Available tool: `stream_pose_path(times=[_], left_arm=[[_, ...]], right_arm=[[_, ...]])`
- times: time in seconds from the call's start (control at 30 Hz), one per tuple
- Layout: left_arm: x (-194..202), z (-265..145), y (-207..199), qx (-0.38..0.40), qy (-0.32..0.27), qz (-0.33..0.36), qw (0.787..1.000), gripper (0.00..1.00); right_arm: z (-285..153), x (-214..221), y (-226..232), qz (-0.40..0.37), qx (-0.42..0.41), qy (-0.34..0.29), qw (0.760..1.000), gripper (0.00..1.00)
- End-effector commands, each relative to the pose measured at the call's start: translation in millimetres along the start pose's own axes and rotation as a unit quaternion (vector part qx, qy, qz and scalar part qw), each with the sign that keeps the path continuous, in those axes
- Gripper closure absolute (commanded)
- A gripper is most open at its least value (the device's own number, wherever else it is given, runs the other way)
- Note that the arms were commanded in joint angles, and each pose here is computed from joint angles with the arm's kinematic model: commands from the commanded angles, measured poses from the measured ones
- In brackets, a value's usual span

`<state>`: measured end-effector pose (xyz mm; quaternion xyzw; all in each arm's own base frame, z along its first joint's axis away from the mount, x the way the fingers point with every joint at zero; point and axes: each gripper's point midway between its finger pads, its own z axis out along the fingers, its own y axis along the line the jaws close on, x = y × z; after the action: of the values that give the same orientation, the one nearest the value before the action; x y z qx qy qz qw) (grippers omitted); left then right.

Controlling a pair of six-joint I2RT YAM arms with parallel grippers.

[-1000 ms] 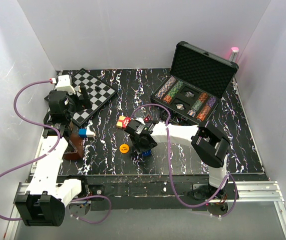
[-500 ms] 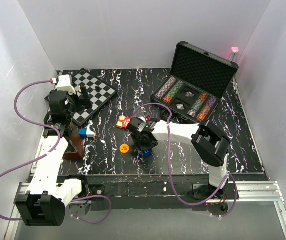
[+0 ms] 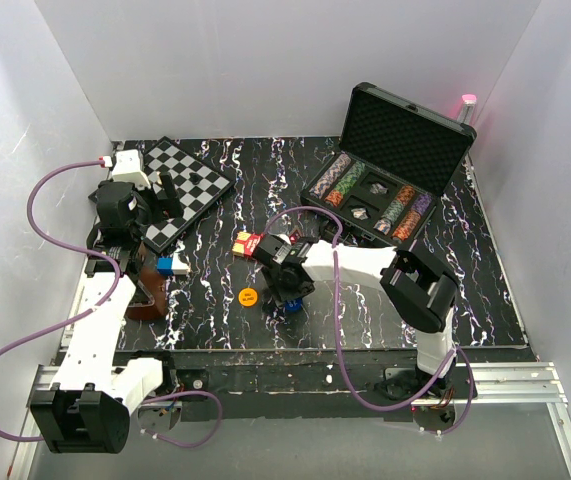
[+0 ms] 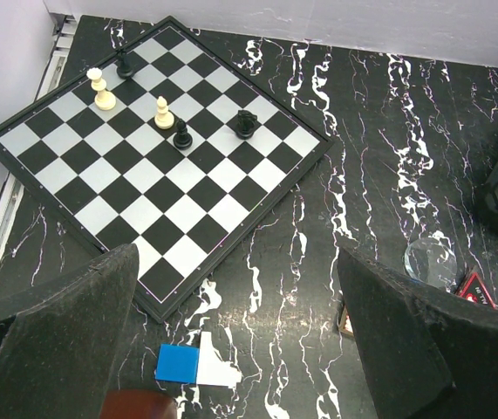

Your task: Pack up texas hold em set

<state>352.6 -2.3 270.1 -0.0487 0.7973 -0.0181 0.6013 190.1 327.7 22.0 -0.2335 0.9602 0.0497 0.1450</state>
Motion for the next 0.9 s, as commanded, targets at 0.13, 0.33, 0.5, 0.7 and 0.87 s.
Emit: stream_pose_path(times=[0.13,0.33,0.5,0.7,0.87], left_arm=[[-10,-7,2,-0.006,-0.018,0.007,1.0,0.02],[-8,-6,2,-0.008,-0.015,0.008,1.0,0.02],[-7,-5,4,-0.014,-0.012,0.011,1.0,0.02],[-5,-3,4,-0.013,-0.008,0.011,1.0,0.02],[-3,-2,5,-0.014,-0.006,0.012,1.0,0.02]], right_arm=[[3,5,-2,0.01,0.01,0.013,1.0,0.52],[-5,-2,-3,0.007,0.003,-0.009,1.0,0.68],[-16,-5,-4,-0.004,-0.002,-0.019,1.0,0.72],[-36,-12,-12,-0.014,0.005,-0.038,0.999,0.72],[-47,-22,-20,-0.007,0.0,-0.045,0.999,0.72]])
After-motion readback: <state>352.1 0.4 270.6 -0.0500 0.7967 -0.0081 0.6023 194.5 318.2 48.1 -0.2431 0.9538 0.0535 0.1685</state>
